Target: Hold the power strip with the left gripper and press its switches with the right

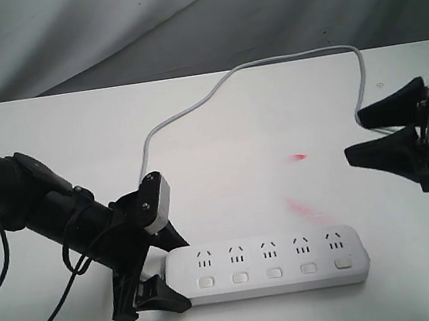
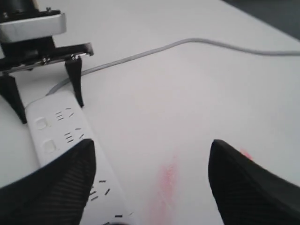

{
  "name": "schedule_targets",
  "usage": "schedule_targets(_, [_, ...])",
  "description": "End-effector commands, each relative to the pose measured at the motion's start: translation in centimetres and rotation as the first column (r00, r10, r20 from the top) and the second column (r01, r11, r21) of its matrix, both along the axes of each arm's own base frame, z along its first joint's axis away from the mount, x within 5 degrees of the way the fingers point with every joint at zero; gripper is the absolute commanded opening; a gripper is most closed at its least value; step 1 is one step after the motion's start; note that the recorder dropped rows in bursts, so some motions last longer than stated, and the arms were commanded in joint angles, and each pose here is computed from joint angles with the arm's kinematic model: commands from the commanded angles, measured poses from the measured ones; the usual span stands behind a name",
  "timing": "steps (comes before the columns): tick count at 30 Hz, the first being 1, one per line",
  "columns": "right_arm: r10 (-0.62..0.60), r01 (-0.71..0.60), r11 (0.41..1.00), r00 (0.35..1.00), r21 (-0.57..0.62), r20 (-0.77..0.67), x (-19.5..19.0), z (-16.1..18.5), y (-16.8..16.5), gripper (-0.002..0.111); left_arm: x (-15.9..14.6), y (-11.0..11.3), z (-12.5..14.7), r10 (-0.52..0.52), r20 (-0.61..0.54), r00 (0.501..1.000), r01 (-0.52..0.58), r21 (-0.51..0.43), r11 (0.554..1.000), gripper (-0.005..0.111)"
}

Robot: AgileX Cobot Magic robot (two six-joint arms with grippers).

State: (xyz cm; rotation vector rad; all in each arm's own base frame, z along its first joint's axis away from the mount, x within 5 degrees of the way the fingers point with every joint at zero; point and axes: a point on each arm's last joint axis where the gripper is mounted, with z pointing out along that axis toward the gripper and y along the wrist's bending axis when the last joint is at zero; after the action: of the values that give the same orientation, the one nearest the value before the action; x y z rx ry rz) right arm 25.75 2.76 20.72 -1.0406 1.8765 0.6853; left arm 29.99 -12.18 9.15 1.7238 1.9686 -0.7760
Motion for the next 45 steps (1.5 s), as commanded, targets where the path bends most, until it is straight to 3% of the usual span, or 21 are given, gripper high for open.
schedule_targets(1, [0.113,-0.111,0.994,0.987,0.021,-0.111,1.2,-3.0,-0.3,0.063,0.1,-0.2,0.0,0.006,-0.004,1.000,-0.006,0.001,1.000,0.052])
schedule_targets(7, [0.154,-0.153,0.988,0.969,0.020,-0.194,1.2,-5.2,-0.4,0.063,0.1,-0.2,0.0,0.006,-0.004,1.000,-0.006,0.001,1.000,0.052])
schedule_targets(19, [0.180,-0.197,0.978,0.962,-0.066,-0.205,1.0,-5.9,-0.1,0.063,0.1,-0.2,0.0,0.006,-0.004,1.000,-0.006,0.001,1.000,0.052])
schedule_targets(27, [0.231,-0.266,0.942,0.956,-0.205,-0.178,1.4,-6.5,2.6,0.063,0.1,-0.2,0.0,0.006,-0.004,1.000,-0.006,0.001,1.000,0.052])
schedule_targets(34, [0.273,-0.301,0.934,0.949,-0.192,-0.158,1.8,-5.8,3.1,0.063,0.1,-0.2,0.0,0.006,-0.004,1.000,-0.006,0.001,1.000,0.052])
schedule_targets(38, [0.272,-0.299,0.931,0.951,-0.210,-0.148,1.8,-5.7,3.3,0.063,0.1,-0.2,0.0,0.006,-0.004,1.000,-0.006,0.001,1.000,0.052])
schedule_targets(45, [0.239,-0.241,0.907,0.970,-0.346,-0.049,2.1,-4.4,4.8,0.063,0.1,-0.2,0.0,0.006,-0.004,1.000,-0.006,0.001,1.000,0.052])
